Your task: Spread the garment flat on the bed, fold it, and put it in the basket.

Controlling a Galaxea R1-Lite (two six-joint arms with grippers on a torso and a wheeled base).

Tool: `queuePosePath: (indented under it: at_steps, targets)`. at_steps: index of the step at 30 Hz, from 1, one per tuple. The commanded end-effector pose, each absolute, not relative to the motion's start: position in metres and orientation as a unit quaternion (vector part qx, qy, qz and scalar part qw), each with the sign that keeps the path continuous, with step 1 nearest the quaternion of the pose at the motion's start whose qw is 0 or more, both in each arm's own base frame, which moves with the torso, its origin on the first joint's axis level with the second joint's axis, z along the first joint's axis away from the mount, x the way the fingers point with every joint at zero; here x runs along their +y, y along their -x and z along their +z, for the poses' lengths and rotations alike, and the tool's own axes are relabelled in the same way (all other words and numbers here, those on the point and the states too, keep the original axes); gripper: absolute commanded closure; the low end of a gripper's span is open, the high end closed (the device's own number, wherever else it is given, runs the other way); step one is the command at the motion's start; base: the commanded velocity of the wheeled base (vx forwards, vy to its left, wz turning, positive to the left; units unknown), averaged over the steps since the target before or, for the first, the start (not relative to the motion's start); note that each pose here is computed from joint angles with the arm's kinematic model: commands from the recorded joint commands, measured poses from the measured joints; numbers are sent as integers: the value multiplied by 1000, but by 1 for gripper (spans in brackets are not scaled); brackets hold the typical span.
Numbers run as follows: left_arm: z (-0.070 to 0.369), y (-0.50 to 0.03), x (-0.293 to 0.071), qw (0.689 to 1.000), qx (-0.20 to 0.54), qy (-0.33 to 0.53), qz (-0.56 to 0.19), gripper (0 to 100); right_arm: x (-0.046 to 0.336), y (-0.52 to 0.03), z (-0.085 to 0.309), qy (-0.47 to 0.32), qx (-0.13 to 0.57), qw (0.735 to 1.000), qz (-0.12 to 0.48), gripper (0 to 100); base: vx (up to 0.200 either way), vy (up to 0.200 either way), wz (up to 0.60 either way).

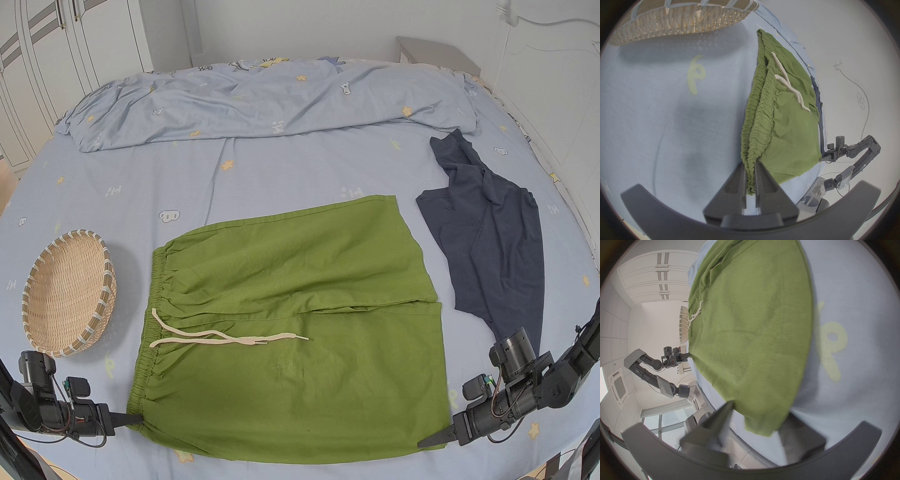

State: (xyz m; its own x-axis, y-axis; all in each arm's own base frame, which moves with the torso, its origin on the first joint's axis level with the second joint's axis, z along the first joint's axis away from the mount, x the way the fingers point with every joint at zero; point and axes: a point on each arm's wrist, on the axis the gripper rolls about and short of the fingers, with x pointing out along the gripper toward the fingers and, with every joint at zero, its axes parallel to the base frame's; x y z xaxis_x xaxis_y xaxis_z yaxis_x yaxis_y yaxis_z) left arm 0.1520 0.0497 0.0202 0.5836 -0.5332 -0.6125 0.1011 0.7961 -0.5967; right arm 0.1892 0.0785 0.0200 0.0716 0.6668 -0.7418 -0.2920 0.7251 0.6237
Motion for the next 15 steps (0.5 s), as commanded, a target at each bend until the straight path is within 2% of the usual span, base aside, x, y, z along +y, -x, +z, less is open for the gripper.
queuePosePath:
  at_steps: [1,7,15]
  targets:
    - [20,-153,50,852,416,260,-185,100,74,-186,17,-164,601,711,327,100,0,0,0]
    - [21,-154,54,855,411,263,-178,100,49,-176,12,-157,604,729,280,100,0,0,0]
    - [22,-153,59,859,404,268,-165,100,47,-171,12,-132,597,733,299,100,0,0,0]
